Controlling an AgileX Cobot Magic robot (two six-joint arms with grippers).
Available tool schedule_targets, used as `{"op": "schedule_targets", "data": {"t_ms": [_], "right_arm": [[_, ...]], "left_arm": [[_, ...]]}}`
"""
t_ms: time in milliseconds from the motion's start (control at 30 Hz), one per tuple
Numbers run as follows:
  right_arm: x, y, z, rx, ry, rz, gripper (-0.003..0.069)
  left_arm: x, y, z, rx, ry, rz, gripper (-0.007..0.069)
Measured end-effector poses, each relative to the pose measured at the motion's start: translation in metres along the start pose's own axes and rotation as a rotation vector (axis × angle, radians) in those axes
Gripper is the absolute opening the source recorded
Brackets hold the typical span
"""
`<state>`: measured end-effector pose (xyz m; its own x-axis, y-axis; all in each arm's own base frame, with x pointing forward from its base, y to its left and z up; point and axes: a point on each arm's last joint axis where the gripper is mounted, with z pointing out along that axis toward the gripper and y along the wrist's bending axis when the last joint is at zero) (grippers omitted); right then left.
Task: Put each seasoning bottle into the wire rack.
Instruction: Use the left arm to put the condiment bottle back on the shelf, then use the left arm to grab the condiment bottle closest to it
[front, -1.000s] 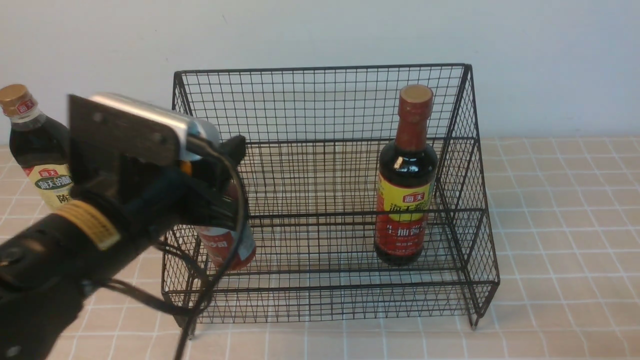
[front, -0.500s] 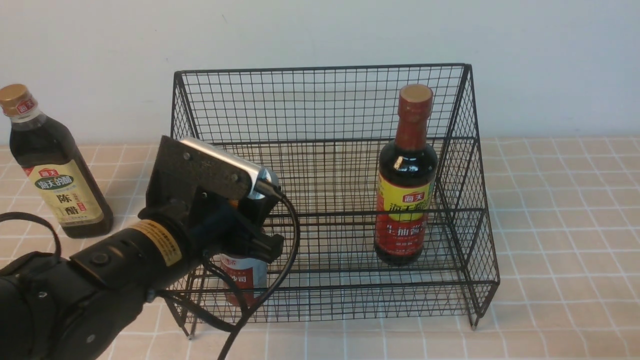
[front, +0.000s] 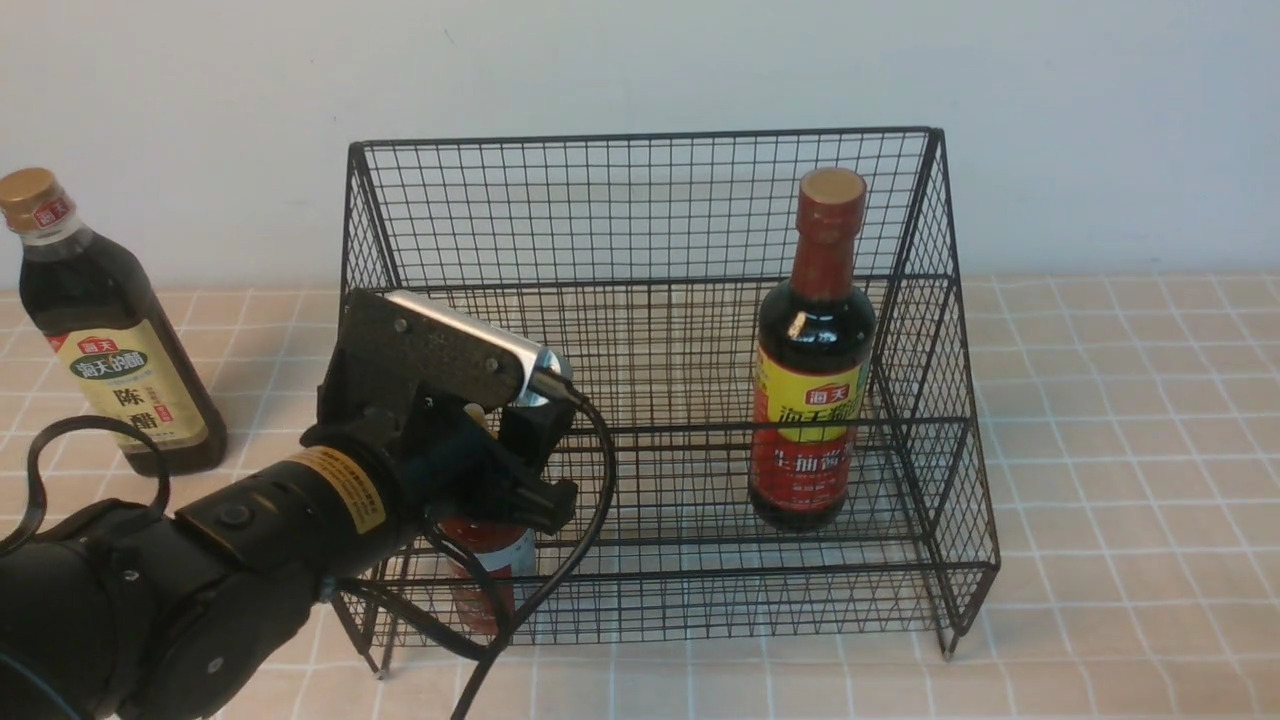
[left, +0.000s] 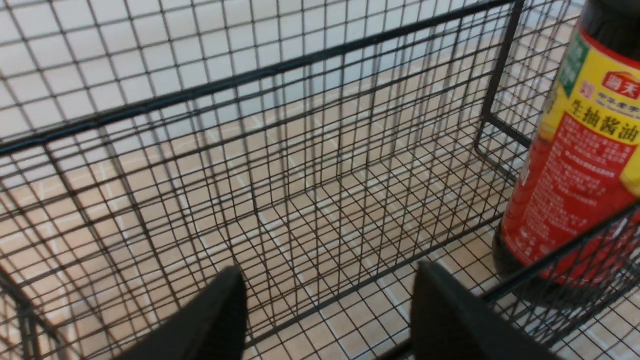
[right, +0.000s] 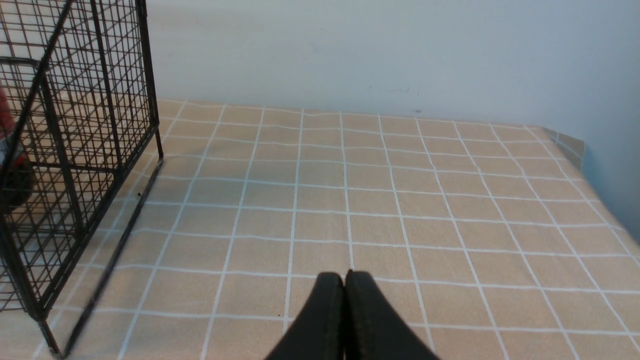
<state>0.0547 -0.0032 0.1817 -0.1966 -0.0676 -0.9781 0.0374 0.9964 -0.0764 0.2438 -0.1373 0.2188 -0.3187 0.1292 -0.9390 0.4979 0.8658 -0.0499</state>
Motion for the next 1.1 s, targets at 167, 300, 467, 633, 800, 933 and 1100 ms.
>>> {"op": "schedule_targets", "data": {"t_ms": [167, 300, 467, 633, 800, 933, 1100], "right_arm": [[0.000, 0.000, 0.000, 0.000, 0.000, 0.000, -0.0014], [0.000, 0.000, 0.000, 0.000, 0.000, 0.000, -0.0014], [0.000, 0.000, 0.000, 0.000, 0.000, 0.000, -0.0014], [0.000, 0.000, 0.000, 0.000, 0.000, 0.000, -0.0014], [0.000, 0.000, 0.000, 0.000, 0.000, 0.000, -0.0014], [0.000, 0.000, 0.000, 0.000, 0.000, 0.000, -0.0014], [0.000, 0.000, 0.000, 0.000, 0.000, 0.000, -0.0014]], "left_arm": [[-0.010, 0.000, -0.013, -0.005, -0.013, 0.004, 0.0491], [-0.033, 0.002, -0.033, -0.026, -0.092, 0.009, 0.0498], [-0.070, 0.028, -0.067, -0.157, -0.215, 0.021, 0.0501], [-0.086, 0.064, -0.092, -0.331, -0.289, 0.002, 0.0500], [-0.085, 0.105, -0.108, -0.522, -0.320, -0.065, 0.0500], [-0.081, 0.129, -0.114, -0.627, -0.343, -0.084, 0.0500], [-0.074, 0.155, -0.109, -0.709, -0.342, -0.098, 0.0501]]}}
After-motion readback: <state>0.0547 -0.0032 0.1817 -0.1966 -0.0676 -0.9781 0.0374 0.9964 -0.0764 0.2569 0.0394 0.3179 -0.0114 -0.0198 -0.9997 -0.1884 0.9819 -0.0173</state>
